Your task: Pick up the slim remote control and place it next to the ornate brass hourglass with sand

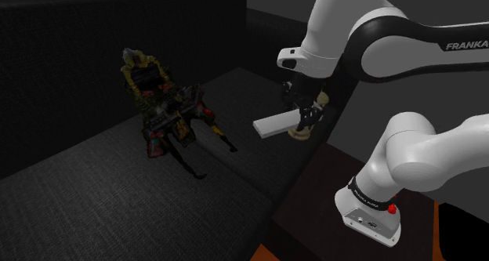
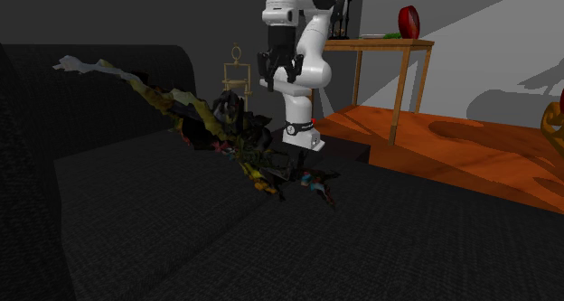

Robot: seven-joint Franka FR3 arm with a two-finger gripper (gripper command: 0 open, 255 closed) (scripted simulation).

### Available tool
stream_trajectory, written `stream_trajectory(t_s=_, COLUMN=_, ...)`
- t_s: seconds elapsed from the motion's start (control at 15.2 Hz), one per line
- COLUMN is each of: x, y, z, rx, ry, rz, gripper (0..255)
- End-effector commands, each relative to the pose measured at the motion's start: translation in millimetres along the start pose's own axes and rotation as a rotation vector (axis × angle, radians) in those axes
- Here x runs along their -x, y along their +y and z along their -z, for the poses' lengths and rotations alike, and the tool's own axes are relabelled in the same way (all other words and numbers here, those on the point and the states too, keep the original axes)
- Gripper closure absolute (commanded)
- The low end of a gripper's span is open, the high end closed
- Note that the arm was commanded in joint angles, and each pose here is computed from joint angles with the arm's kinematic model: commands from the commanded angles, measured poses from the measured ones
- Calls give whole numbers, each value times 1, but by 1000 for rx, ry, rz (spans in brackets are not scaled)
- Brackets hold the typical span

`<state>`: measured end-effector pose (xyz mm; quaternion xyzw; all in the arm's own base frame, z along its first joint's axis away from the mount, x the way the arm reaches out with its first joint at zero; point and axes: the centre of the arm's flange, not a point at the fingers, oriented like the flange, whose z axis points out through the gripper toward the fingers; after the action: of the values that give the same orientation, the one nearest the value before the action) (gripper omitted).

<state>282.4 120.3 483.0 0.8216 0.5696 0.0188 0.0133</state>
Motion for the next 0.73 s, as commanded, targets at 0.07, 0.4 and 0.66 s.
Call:
stream_trajectory(t_s=0.07, x=-1, y=2, z=16, rx=0, ry=0, rz=0, gripper=255)
stream_trajectory(t_s=0.4, x=-2, y=3, z=42, rx=0, ry=0, rz=0, gripper=255)
stream_trajectory(t_s=0.66, x=-2, y=4, z=63, rx=0, ry=0, rz=0, gripper=255)
